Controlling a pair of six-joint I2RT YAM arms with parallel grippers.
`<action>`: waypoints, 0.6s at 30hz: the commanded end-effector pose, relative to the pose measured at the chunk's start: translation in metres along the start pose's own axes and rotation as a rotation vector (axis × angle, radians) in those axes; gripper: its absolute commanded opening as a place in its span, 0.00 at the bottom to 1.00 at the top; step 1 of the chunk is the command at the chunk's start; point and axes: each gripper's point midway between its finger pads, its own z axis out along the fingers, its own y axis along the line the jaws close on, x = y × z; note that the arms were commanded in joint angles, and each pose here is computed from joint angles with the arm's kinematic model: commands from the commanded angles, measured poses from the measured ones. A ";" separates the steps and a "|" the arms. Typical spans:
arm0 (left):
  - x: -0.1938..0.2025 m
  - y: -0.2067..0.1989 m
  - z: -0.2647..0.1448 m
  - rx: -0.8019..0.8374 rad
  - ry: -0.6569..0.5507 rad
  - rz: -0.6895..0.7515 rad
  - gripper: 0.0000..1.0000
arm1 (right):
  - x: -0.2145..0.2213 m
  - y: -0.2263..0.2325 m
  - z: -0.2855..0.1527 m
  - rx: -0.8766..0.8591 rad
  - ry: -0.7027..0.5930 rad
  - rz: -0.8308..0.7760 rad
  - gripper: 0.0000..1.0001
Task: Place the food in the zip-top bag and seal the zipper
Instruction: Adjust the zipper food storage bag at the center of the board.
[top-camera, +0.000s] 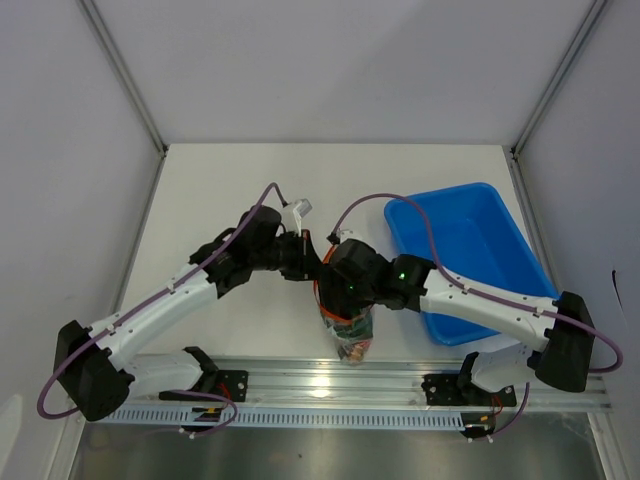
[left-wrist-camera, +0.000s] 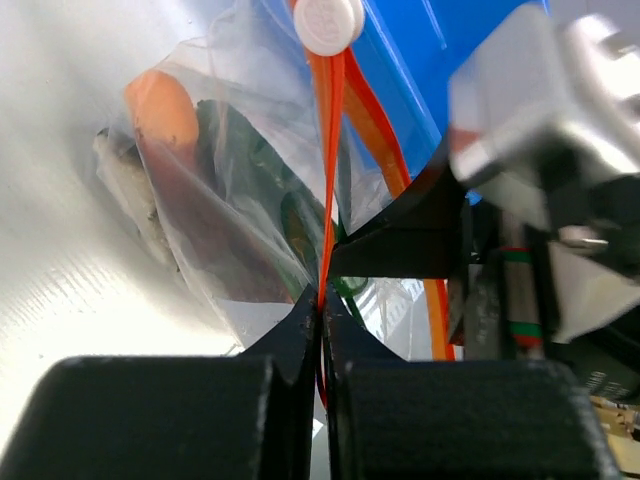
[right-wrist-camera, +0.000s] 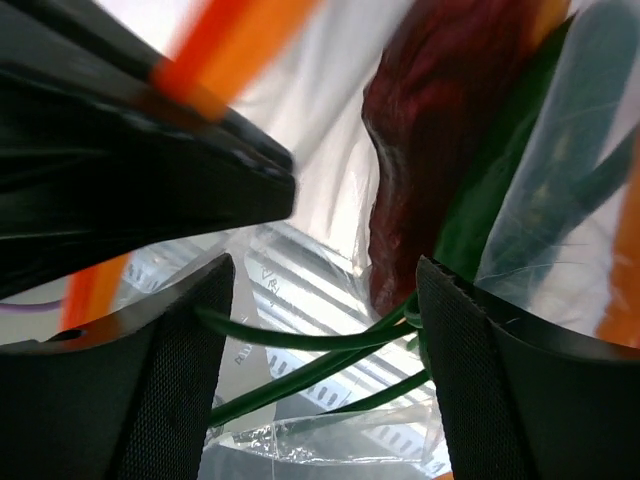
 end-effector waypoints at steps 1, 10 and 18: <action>-0.017 -0.030 -0.010 0.099 -0.048 0.061 0.01 | -0.035 0.013 -0.034 -0.031 -0.118 -0.019 0.76; -0.022 -0.040 -0.014 0.122 -0.039 0.079 0.01 | -0.083 0.021 -0.101 -0.040 -0.288 -0.014 0.80; -0.024 -0.046 -0.018 0.142 -0.039 0.106 0.01 | -0.075 -0.020 -0.124 0.063 -0.321 0.015 0.81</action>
